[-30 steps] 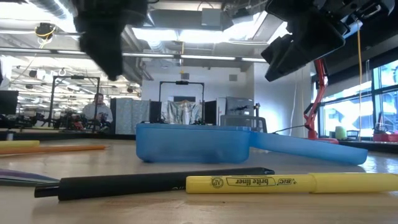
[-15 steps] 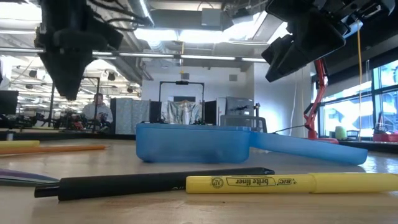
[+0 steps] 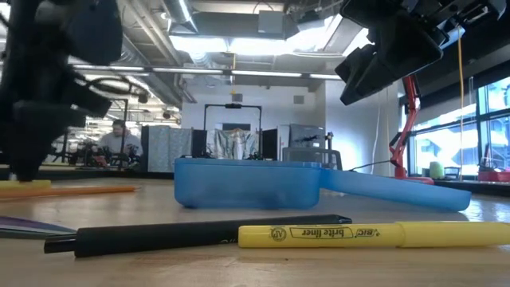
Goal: Pick & place school supplies into a supply box
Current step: Put the yellow pen into the blue supply box
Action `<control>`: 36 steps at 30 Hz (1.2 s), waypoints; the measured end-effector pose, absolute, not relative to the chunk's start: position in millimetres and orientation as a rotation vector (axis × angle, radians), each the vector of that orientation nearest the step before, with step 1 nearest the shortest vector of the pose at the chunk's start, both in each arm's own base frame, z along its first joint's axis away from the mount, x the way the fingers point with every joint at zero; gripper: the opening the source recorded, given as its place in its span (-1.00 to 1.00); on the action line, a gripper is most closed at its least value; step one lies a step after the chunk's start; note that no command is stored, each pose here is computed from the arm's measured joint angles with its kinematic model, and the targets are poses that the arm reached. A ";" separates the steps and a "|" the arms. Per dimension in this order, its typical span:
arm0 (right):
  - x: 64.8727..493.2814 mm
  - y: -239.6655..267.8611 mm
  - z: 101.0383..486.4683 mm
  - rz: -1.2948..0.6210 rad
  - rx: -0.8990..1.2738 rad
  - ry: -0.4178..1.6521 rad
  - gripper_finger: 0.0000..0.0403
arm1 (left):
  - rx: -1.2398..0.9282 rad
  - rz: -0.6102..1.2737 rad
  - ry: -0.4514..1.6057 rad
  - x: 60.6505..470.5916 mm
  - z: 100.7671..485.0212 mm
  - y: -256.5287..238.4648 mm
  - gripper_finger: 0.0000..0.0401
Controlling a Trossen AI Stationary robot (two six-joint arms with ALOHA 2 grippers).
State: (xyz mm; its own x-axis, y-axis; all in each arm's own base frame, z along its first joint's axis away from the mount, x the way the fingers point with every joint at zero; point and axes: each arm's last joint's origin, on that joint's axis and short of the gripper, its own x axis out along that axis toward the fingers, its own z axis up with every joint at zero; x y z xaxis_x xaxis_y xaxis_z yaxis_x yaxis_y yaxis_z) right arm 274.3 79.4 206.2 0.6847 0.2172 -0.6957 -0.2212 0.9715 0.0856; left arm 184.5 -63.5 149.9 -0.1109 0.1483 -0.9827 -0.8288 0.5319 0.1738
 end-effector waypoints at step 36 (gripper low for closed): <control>265.0 77.5 197.7 0.246 -0.001 0.914 -0.35 | -0.707 0.560 1.222 213.6 177.5 -72.6 -0.78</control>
